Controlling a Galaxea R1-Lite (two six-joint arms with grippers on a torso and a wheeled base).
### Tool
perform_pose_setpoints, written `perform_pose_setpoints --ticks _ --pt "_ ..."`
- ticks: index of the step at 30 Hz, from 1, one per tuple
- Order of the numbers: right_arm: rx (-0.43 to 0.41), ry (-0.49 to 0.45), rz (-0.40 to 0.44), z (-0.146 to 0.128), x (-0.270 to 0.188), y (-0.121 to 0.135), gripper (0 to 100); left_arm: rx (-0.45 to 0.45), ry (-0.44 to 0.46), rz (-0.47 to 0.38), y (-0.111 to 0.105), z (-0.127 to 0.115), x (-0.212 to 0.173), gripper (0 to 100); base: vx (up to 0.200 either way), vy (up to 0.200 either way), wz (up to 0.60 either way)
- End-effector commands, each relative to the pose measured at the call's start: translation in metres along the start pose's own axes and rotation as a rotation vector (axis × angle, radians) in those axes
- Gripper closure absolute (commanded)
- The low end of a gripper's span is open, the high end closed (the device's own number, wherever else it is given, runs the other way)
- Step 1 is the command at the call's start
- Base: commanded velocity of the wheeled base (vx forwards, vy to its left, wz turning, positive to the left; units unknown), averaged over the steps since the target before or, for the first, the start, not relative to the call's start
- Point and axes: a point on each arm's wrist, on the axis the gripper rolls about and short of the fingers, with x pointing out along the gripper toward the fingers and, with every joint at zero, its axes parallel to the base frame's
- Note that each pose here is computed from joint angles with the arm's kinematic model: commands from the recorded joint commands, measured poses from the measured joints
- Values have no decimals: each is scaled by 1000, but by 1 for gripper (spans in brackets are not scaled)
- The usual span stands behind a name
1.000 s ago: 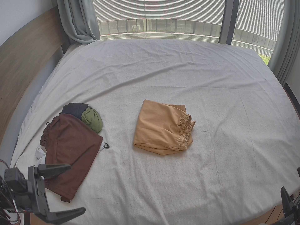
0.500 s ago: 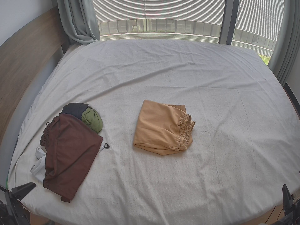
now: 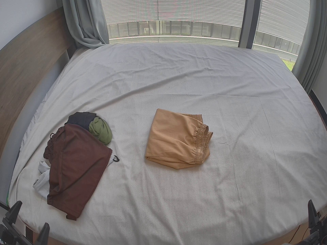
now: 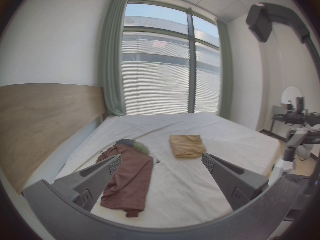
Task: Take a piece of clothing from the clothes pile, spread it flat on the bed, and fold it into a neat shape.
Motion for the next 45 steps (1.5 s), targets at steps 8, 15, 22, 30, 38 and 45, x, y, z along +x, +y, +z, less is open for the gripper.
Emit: perform_pose_setpoints --ticks 8,15,22,30,38,45 --pt "7 10 -24 -5 0 0 0 -1 -7 166 3 -6 -3 0 0 0 0" --pt "27 19 -30 -6 0 0 0 -7 10 143 2 -6 -3 0 0 0 0" --pt "49 57 -59 -10 0 -1 0 5 31 139 2 -5 -4 0 0 0 0" --pt "64 71 -56 -11 0 -1 0 -67 25 102 1 -5 -5 0 0 0 0" --pt "66 71 -57 -11 0 -1 0 -70 13 19 -1 -5 -4 0 0 0 0" --pt "64 72 -57 -11 0 -1 0 -23 50 181 3 -12 -2 0 0 0 0"
